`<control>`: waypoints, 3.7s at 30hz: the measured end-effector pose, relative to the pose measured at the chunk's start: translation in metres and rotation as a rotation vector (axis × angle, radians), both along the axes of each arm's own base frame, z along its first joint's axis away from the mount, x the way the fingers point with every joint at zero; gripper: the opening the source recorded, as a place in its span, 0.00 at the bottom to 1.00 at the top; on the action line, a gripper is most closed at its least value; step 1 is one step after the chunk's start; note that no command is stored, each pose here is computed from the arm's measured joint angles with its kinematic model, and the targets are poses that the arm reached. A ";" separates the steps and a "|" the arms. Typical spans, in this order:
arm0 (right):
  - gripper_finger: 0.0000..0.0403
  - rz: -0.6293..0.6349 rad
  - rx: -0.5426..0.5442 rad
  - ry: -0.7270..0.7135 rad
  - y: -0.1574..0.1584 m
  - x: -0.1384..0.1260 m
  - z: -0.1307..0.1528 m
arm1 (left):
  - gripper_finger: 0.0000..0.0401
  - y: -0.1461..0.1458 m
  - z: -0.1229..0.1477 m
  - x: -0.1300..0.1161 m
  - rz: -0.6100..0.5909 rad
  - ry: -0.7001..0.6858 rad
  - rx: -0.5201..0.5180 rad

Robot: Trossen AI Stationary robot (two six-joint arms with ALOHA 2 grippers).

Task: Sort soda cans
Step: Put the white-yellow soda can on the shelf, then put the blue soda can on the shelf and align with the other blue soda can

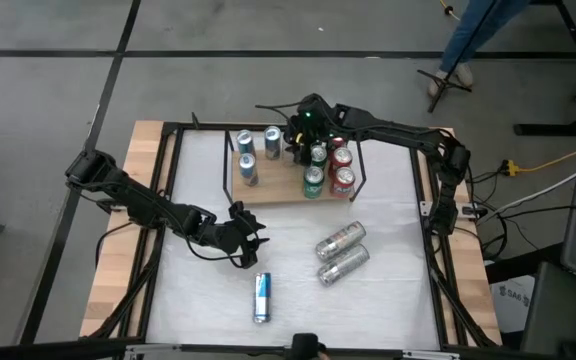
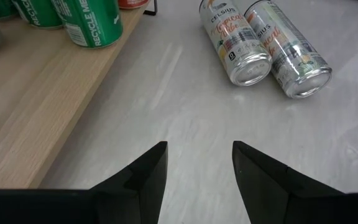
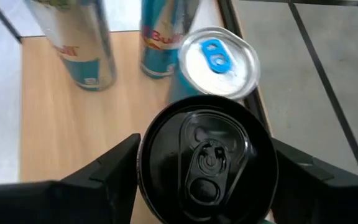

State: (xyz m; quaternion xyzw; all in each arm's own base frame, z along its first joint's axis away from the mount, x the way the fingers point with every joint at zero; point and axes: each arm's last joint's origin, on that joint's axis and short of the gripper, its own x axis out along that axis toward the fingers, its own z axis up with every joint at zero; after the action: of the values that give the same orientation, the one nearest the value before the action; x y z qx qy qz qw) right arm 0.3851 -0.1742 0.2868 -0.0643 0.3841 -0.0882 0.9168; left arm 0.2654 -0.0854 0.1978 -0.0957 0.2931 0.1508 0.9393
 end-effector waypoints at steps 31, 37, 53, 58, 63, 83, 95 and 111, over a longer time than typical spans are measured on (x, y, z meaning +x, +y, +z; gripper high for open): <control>0.67 -0.005 -0.012 -0.003 -0.011 -0.004 0.000 | 0.43 0.000 0.000 0.000 0.001 0.000 0.000; 0.68 -0.005 -0.011 -0.002 -0.011 -0.004 0.000 | 0.43 0.000 0.000 0.000 0.001 0.000 0.000; 0.71 -0.005 -0.011 -0.002 -0.011 -0.004 0.000 | 0.43 0.000 0.000 0.000 0.000 -0.005 -0.002; 0.71 -0.005 -0.011 -0.002 -0.011 -0.004 0.000 | 0.43 0.000 0.000 0.000 0.001 -0.006 -0.002; 0.71 -0.005 -0.011 -0.002 -0.011 -0.004 0.000 | 0.43 0.000 0.000 0.000 0.001 -0.006 -0.002; 0.71 -0.006 -0.011 -0.002 -0.011 -0.004 0.000 | 0.43 0.000 0.000 0.000 0.001 -0.006 -0.002; 0.78 -0.005 -0.015 -0.012 -0.011 -0.004 0.002 | 0.43 0.000 0.000 0.000 0.001 -0.006 -0.002; 0.97 -0.005 -0.014 -0.009 -0.011 -0.004 0.001 | 0.43 0.000 0.000 0.000 0.000 -0.006 -0.001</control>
State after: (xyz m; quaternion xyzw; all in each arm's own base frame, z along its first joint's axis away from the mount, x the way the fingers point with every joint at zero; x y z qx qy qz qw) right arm 0.3814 -0.1848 0.2880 -0.0696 0.3792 -0.0936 0.9179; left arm 0.2658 -0.0854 0.1980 -0.0967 0.2904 0.1503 0.9401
